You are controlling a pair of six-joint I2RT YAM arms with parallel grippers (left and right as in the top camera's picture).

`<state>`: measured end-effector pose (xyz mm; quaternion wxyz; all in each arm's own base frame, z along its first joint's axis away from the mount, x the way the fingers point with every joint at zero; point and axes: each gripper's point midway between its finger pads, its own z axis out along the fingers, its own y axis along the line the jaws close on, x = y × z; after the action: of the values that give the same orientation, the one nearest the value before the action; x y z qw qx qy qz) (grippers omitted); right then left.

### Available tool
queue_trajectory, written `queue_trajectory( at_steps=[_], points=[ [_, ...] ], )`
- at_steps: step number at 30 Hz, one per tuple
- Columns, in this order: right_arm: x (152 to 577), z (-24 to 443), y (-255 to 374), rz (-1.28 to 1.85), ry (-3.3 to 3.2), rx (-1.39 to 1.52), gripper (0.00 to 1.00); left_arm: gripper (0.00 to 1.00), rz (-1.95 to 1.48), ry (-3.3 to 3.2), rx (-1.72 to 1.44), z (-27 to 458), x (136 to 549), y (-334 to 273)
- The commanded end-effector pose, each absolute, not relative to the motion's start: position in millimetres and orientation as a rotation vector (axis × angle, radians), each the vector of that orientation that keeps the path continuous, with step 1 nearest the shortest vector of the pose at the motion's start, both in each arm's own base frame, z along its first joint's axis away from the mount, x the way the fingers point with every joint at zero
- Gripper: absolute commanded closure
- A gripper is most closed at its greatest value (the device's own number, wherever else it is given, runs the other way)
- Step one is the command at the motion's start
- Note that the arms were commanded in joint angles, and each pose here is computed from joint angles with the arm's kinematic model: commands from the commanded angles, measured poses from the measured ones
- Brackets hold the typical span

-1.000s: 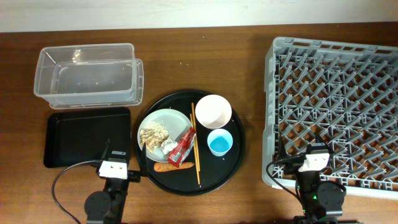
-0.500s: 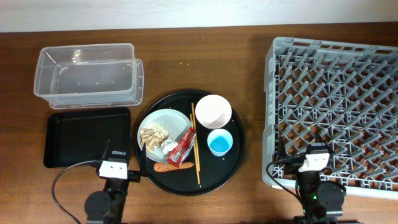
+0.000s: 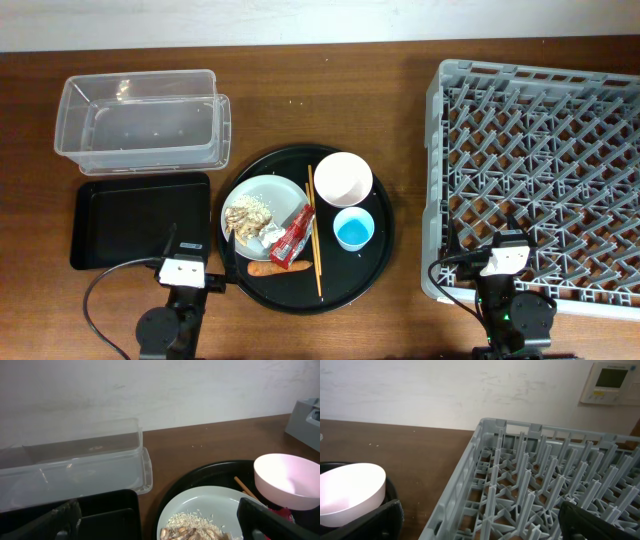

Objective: Sort waste into correct bins and load items into the dishwasher rack

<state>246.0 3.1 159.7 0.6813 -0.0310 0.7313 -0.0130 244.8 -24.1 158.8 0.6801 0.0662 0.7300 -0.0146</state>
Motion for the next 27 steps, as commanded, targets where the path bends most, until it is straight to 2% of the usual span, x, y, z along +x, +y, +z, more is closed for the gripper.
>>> queue_trajectory(
  at_steps=[1, 9, 12, 17, 23, 27],
  points=[
    [246, 156, 4, -0.024, 1.648, -0.079, 0.02, 0.01, -0.024, 1.635, 0.171, 158, 245, -25],
    [246, 156, 5, -0.021, 1.645, -0.081, 0.02, 0.01, -0.025, 1.635, 0.171, 158, 245, -25],
    [246, 157, 6, 0.059, 1.648, -0.001, 0.02, 0.01, -0.025, 1.630, 0.170, 161, 244, -25],
    [241, 186, 7, 0.086, 1.612, 0.015, 0.02, 0.01, -0.028, 1.711, 0.175, 174, 244, -25],
    [222, 198, 7, 0.088, 1.751, 0.022, 0.02, 0.01, -0.182, 1.984, 0.281, 184, 268, -51],
    [230, 205, 9, 0.098, 1.924, 0.026, 0.02, 0.01, -0.239, 2.264, 0.290, 184, 285, -56]
  ],
)
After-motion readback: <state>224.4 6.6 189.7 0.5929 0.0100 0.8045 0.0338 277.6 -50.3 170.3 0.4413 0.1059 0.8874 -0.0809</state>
